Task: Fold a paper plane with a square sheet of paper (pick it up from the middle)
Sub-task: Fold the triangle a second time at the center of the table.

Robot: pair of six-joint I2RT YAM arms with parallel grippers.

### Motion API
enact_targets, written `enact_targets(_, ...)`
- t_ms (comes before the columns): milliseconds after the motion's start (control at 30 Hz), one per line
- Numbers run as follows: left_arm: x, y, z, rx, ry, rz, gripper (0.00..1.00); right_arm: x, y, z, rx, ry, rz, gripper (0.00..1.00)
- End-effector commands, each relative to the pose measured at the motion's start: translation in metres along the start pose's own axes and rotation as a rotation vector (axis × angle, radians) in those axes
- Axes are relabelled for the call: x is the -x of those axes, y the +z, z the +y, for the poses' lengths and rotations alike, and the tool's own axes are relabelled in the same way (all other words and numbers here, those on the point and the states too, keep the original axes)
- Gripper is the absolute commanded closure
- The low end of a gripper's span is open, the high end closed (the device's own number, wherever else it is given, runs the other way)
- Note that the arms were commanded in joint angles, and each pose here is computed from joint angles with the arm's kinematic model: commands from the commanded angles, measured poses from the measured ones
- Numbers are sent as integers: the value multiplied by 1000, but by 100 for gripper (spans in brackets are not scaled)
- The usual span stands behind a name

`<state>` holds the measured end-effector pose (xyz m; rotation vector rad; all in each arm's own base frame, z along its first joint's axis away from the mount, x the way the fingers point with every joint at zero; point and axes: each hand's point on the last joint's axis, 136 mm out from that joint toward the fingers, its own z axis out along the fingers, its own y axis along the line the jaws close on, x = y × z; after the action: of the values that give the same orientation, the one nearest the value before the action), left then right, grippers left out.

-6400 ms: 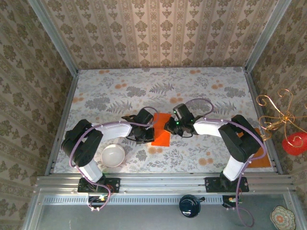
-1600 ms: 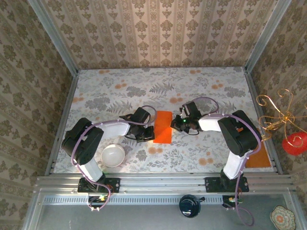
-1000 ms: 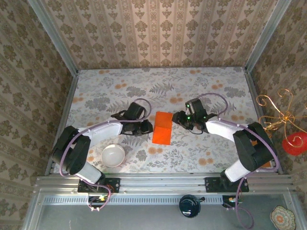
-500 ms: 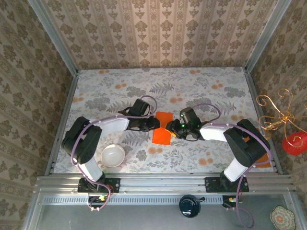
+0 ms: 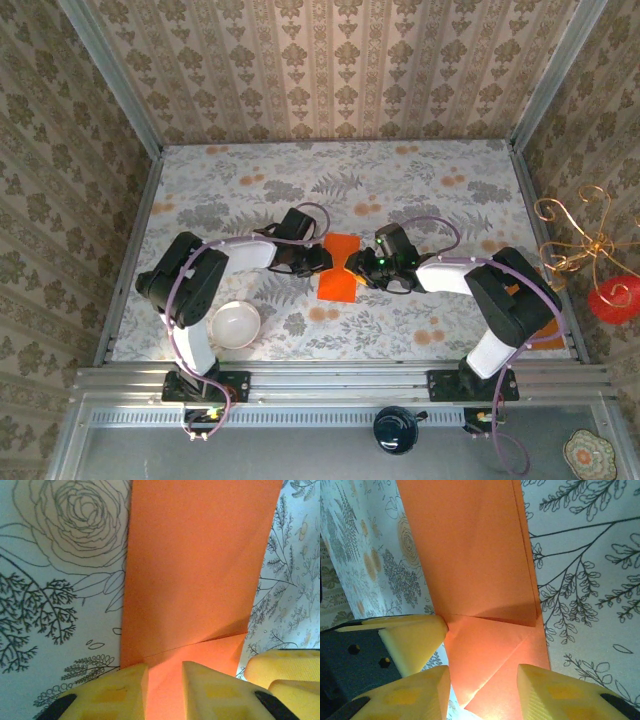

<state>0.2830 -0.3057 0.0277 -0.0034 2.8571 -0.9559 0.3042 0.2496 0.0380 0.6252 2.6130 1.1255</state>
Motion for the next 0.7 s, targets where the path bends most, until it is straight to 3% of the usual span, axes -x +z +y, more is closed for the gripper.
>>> enact_targets(0, -2, 3, 13, 38, -46, 2, 74, -3, 2, -9, -34, 28, -3, 58)
enact_targets(333, -8, 3, 23, 40, -119, -5, 75, -6, 12, -11, -55, 50, 12, 62)
enact_targets(667, -10, 4, 17, -70, -190, 9, 74, -1, 16, -6, -60, 56, -3, 64)
